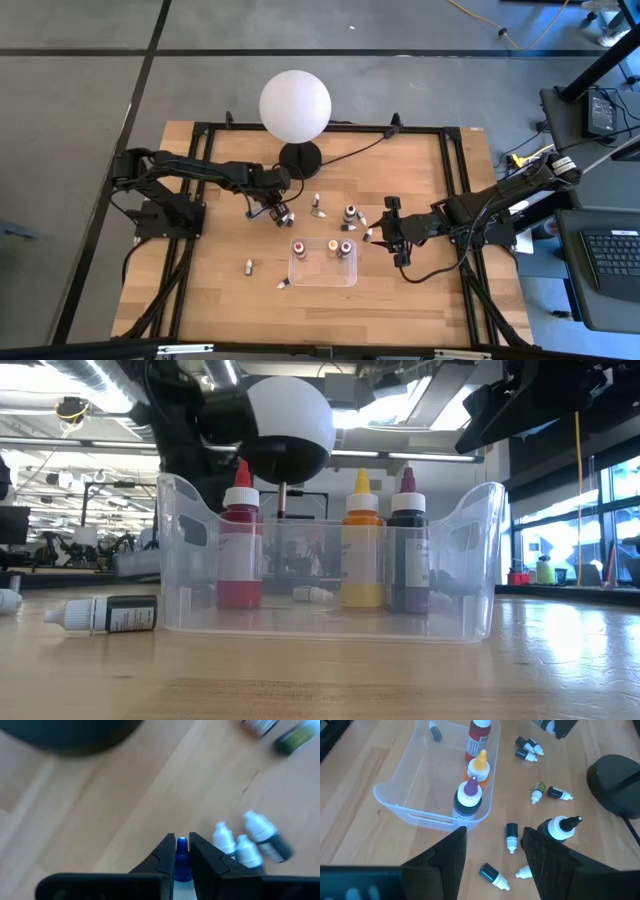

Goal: Pick & Place food coloring
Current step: Put the large blue food coloring bottle into the transparent bin

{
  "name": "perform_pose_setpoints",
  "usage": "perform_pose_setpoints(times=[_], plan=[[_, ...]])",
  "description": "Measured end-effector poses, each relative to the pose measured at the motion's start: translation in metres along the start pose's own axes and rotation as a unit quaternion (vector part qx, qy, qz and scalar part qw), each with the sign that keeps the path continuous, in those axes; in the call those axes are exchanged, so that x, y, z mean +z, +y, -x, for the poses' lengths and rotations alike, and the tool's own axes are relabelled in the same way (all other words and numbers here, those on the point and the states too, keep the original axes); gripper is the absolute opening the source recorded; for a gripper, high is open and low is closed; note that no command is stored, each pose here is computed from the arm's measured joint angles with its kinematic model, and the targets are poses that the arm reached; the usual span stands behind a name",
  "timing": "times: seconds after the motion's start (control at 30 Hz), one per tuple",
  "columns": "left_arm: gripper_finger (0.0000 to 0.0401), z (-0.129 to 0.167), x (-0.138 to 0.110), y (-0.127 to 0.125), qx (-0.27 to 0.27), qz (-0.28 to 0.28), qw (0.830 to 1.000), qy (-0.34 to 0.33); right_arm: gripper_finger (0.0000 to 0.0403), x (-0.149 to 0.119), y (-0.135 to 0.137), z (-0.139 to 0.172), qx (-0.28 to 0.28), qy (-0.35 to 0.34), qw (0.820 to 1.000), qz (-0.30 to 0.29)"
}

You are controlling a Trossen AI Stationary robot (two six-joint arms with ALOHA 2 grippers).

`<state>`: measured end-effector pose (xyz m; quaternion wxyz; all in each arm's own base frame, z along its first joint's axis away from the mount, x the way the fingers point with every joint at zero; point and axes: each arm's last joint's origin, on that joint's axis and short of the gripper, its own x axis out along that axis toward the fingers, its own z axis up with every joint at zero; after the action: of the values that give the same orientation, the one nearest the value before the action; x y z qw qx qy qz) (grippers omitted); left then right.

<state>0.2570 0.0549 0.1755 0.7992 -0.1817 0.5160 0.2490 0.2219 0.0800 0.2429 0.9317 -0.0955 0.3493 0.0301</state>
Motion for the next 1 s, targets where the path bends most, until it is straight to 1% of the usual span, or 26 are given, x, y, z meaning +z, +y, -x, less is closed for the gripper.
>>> perform_pose_setpoints(times=[0.17,0.27,0.43,0.53,0.67,0.77,0.87,0.93,1.0], plan=[[0.0033,0.029,0.010,-0.004,-0.015,-0.022,0.998,-0.060,0.0197,0.000,0.000,0.000,0.000,0.000,1.000,-0.008],[0.0032,0.050,0.011,-0.010,-0.041,-0.032,0.993,-0.106,0.0197,0.000,0.000,0.000,0.000,0.000,1.000,-0.008],[0.0032,0.087,0.005,-0.020,-0.079,-0.051,0.978,-0.184,0.0197,0.000,0.000,0.000,0.000,-0.001,1.000,-0.009],[0.0032,0.109,0.001,-0.027,-0.098,-0.066,0.963,-0.244,0.0197,0.001,0.000,0.000,0.000,-0.003,1.000,-0.009],[0.0032,0.131,0.000,-0.045,-0.146,-0.100,0.929,-0.324,0.0197,0.001,0.000,0.000,0.000,-0.005,1.000,-0.016],[0.0032,0.138,-0.004,-0.062,-0.176,-0.142,0.896,-0.383,0.0197,0.001,0.000,0.000,0.000,-0.004,1.000,-0.027],[0.0032,0.136,-0.009,-0.077,-0.206,-0.172,0.856,-0.442,0.0197,0.001,0.000,0.000,0.000,-0.004,0.999,-0.037],[0.0032,0.132,-0.014,-0.084,-0.224,-0.177,0.829,-0.481,0.0197,0.001,0.000,0.000,0.000,-0.004,0.999,-0.037],[0.0032,0.125,-0.019,-0.089,-0.240,-0.173,0.807,-0.510,0.0197,0.001,0.000,0.000,0.000,-0.005,0.999,-0.037]])
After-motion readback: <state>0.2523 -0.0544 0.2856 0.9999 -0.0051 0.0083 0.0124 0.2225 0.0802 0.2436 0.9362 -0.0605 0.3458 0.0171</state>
